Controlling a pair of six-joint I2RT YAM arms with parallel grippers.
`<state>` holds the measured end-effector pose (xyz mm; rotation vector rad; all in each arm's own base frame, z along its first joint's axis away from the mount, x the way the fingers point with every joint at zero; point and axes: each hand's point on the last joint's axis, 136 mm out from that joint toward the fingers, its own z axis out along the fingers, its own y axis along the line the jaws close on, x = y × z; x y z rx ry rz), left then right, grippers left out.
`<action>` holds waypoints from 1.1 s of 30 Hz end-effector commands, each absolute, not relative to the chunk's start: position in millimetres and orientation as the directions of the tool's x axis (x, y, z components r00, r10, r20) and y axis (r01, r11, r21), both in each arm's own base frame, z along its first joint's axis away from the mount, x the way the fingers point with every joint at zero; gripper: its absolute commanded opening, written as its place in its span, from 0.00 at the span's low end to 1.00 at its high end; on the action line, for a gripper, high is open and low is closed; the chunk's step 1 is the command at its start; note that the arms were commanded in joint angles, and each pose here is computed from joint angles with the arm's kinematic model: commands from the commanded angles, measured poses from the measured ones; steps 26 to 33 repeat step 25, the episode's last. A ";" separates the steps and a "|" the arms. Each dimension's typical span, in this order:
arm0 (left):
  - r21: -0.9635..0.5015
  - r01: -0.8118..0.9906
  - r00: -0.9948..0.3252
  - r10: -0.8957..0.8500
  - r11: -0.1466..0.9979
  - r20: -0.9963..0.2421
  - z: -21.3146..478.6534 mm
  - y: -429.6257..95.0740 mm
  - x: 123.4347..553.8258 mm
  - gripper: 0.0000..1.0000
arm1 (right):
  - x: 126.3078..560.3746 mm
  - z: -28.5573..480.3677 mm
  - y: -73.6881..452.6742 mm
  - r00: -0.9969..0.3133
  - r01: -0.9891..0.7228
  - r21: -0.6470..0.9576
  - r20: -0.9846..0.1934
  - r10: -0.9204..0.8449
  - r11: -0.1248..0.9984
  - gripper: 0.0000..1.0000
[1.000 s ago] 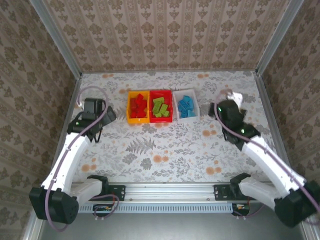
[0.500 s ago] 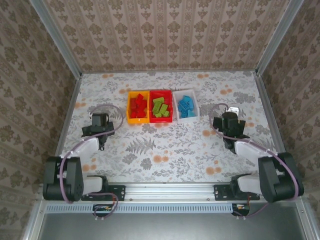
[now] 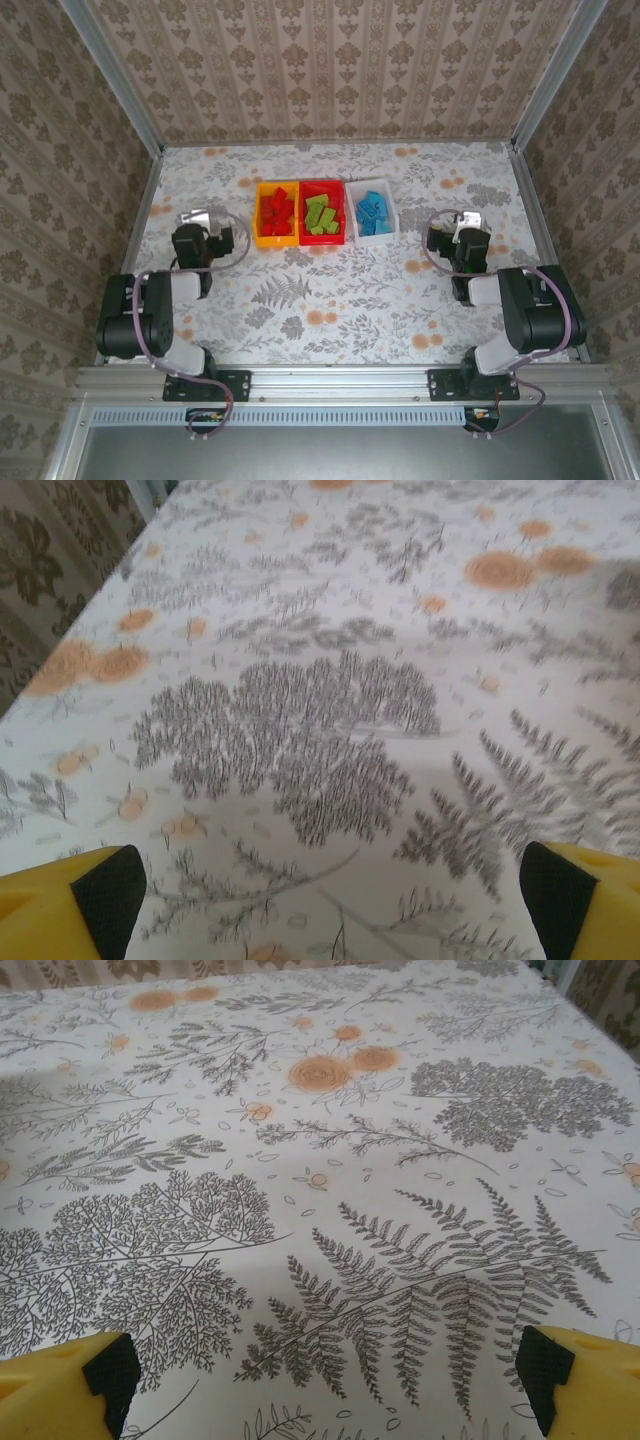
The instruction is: Sort the legos into containers by color
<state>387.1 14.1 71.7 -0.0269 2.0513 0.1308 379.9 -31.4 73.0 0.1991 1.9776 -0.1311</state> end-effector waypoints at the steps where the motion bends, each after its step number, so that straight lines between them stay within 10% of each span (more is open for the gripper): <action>1: 0.109 -0.049 -0.352 0.085 0.993 -0.932 94.4 6.0 397.1 1.00 | 390.0 101.3 -26.7 -0.284 0.179 0.032 -0.955 0.083 0.983 1.00; 33: 0.099 -0.049 -0.355 0.075 0.994 -0.932 94.4 7.9 397.8 1.00 | 391.8 101.7 -27.1 -0.295 0.223 -0.010 -0.954 0.057 0.975 1.00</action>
